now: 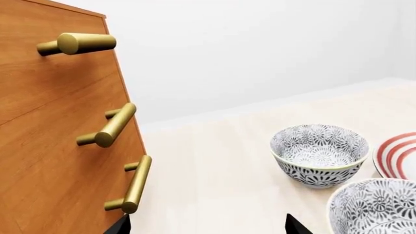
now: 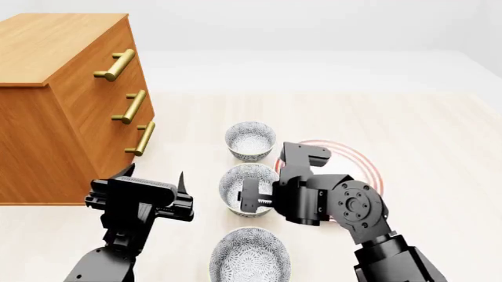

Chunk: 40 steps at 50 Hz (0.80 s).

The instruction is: Stack the bowl in the middle on the bowl at the back.

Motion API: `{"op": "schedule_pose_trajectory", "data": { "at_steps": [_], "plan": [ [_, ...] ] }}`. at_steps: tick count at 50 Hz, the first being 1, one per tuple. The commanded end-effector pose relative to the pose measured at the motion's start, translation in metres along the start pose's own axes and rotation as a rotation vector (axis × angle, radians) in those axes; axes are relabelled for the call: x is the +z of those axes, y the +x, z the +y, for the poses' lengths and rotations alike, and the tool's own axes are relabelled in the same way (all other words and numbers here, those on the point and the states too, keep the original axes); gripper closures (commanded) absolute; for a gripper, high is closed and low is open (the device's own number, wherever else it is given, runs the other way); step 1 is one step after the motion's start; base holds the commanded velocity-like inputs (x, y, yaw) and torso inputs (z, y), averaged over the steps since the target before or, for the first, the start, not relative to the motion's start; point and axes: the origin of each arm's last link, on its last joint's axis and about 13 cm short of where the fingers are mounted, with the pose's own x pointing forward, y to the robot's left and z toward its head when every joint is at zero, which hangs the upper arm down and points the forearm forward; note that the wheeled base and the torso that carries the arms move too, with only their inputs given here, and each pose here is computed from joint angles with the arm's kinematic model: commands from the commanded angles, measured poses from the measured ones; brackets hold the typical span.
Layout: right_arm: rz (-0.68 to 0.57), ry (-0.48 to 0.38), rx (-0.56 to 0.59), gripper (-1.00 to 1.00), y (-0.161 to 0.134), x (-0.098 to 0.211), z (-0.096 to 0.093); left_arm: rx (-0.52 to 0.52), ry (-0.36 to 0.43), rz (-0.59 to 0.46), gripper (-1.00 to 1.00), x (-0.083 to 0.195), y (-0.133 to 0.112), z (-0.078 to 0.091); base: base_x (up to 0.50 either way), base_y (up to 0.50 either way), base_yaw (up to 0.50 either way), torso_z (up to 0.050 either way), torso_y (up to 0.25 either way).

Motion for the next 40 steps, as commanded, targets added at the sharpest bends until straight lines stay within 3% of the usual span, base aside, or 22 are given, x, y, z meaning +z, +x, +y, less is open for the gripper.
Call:
{"op": "schedule_pose_trajectory", "data": {
  "at_steps": [1,24,25,40],
  "plan": [
    [0.016,0.005,0.004,-1.0,0.005,-0.002,-0.001,0.001,0.002,0.002,-1.0,-0.001,0.001,0.0,0.0,0.0,0.0,0.0,0.0],
    [0.048,0.0,0.019,-1.0,0.022,-0.002,0.002,0.014,0.004,0.014,-1.0,-0.005,0.004,0.004,0.0,0.0,0.0,0.0,0.0],
    [0.047,0.0,0.019,1.0,0.023,-0.002,0.002,0.015,0.003,0.015,-1.0,-0.006,0.004,0.004,0.0,0.0,0.0,0.0,0.0],
    [0.059,0.008,0.021,1.0,0.029,-0.002,0.0,0.017,0.0,0.021,-1.0,-0.008,0.006,0.005,0.0,0.0,0.0,0.0,0.0]
  ]
}}
